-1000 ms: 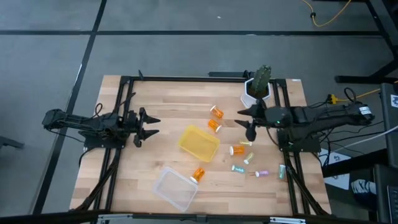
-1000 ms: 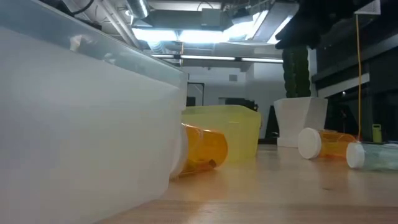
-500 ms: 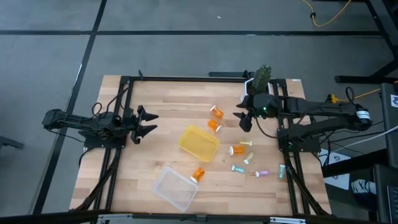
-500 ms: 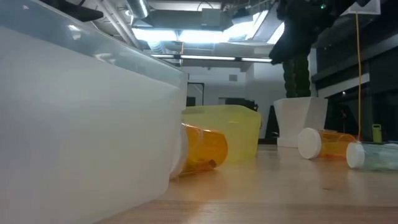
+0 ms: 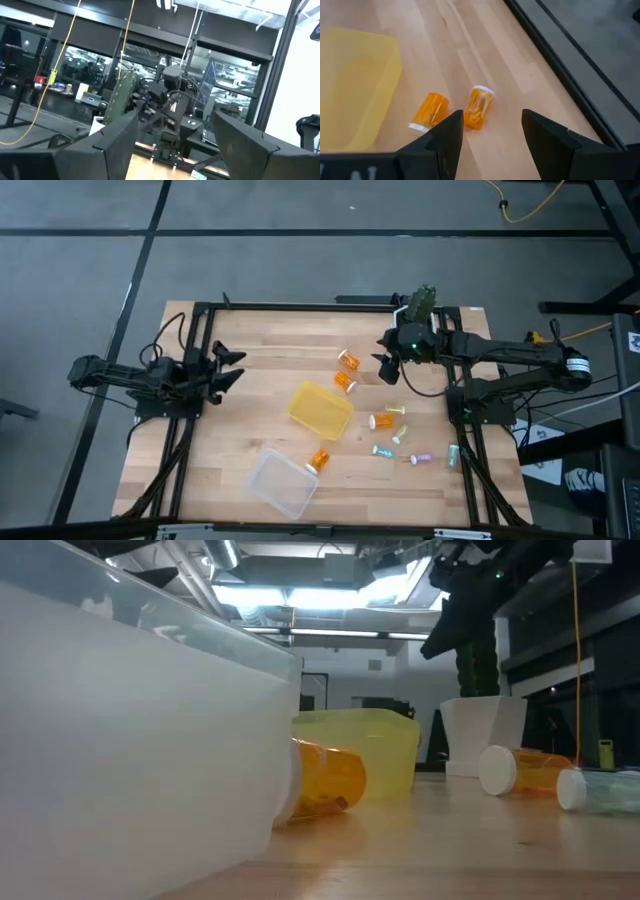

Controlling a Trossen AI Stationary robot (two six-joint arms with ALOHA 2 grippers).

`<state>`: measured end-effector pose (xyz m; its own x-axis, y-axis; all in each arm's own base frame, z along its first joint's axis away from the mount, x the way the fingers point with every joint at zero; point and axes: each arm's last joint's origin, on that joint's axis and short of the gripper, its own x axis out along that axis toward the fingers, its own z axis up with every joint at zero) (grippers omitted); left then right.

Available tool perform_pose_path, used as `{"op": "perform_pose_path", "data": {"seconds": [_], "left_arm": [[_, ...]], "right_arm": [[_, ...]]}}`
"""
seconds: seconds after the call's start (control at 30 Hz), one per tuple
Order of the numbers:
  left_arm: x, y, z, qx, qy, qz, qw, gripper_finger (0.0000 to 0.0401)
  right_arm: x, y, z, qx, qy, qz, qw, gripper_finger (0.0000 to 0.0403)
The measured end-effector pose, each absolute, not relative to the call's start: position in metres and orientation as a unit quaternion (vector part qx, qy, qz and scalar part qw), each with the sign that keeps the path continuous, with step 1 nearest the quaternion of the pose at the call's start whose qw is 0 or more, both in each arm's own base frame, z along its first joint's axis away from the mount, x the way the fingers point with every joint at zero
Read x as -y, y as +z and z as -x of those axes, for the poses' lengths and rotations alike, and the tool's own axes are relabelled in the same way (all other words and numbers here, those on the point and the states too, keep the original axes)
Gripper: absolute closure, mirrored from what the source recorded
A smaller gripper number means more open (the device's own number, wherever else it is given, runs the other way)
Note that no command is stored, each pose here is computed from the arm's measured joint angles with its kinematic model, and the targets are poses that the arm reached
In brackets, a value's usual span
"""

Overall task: Pick and place medicine bottles into bin by pill shape (circle, oval)
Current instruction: Put the orange bottled capsule into the yellow bin

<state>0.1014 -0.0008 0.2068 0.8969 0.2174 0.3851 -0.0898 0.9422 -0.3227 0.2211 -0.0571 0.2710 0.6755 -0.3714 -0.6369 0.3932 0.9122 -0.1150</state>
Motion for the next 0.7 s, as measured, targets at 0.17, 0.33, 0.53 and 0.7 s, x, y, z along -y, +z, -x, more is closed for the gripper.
{"op": "perform_pose_path", "data": {"seconds": [0.17, 0.33, 0.53, 0.7], "left_arm": [[-0.001, 0.207, -0.101, 0.218, 0.108, 0.157, 0.957, 0.015], [-0.002, 0.207, -0.101, 0.218, 0.129, 0.166, 0.953, 0.015], [-0.002, 0.203, -0.103, 0.195, 0.138, 0.129, 0.963, 0.015], [-0.002, 0.203, -0.103, 0.196, 0.135, 0.136, 0.962, 0.015]], "right_arm": [[0.057, 0.267, -0.226, -0.334, -0.218, -0.083, 0.913, 0.0198], [0.06, 0.267, -0.237, -0.304, -0.216, -0.073, 0.925, 0.0198], [0.063, 0.265, -0.25, -0.278, -0.207, -0.059, 0.936, 0.0198], [0.06, 0.265, -0.253, -0.267, -0.171, -0.134, 0.939, 0.0198]]}}
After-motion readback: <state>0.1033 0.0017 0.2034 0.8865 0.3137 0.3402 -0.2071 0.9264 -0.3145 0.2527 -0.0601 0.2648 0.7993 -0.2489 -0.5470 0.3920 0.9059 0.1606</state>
